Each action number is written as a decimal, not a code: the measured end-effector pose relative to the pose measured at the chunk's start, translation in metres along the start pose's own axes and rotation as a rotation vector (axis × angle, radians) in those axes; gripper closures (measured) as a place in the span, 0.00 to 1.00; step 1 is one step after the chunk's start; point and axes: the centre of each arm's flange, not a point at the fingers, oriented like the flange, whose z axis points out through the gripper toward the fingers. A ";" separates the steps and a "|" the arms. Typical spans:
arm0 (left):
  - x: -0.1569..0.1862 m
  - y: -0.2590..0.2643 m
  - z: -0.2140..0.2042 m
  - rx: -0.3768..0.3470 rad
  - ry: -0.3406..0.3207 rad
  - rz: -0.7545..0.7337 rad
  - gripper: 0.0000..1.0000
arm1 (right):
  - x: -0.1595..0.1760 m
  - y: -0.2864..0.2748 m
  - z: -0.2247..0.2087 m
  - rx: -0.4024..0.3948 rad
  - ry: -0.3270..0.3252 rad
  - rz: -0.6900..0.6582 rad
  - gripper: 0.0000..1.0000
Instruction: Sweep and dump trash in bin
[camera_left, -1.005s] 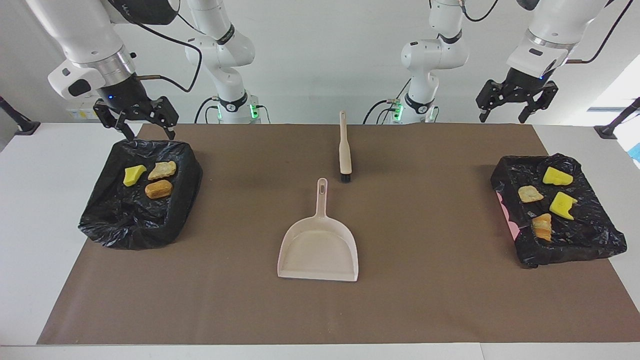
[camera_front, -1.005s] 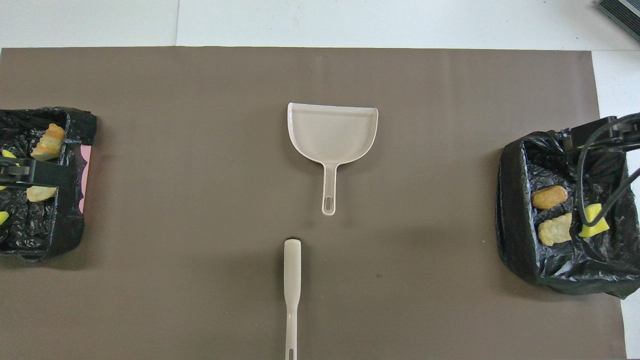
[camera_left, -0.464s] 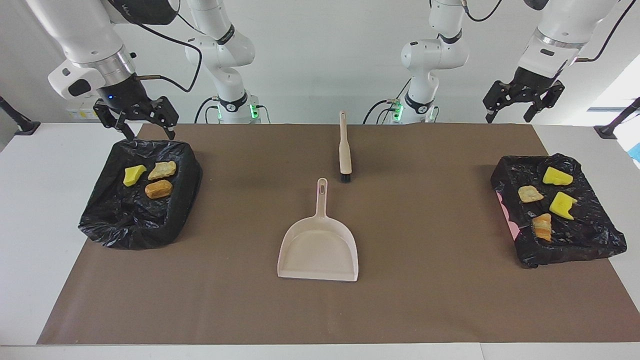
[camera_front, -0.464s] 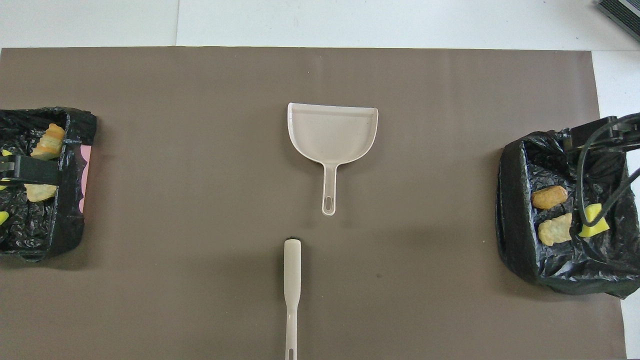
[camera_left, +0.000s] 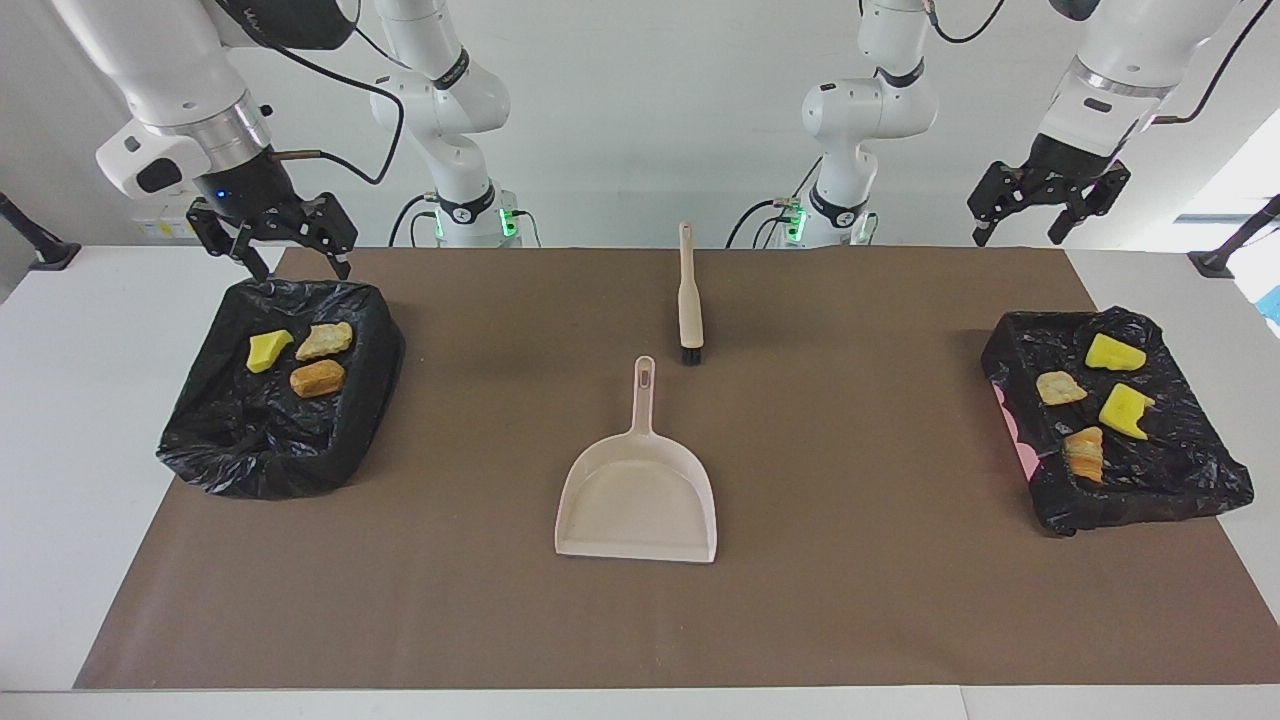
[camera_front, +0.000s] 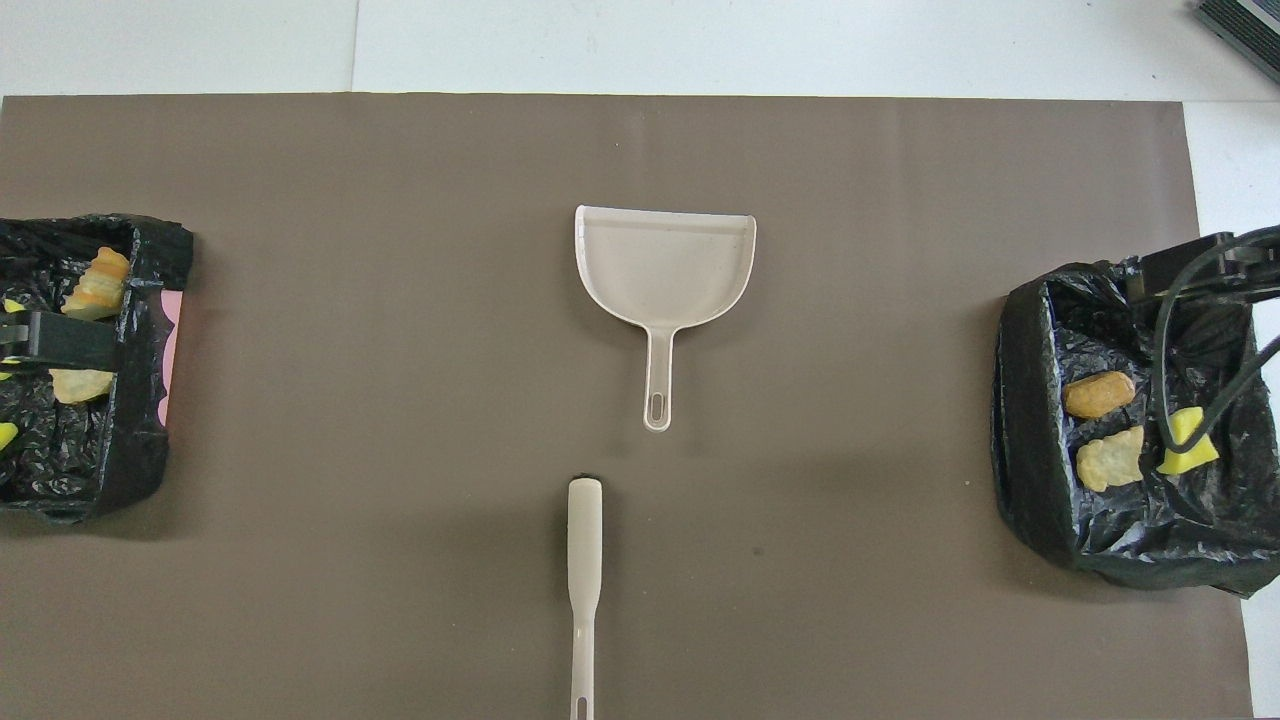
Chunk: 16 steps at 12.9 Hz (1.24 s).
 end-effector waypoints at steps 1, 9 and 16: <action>0.000 0.000 0.000 0.000 0.001 0.000 0.00 | 0.000 0.000 0.000 0.000 0.000 0.000 0.00; 0.002 -0.022 -0.003 -0.001 0.026 -0.044 0.00 | 0.000 0.000 0.000 0.000 0.000 0.000 0.00; 0.002 -0.016 0.001 0.000 0.021 -0.033 0.00 | 0.000 0.000 0.000 0.000 0.000 0.000 0.00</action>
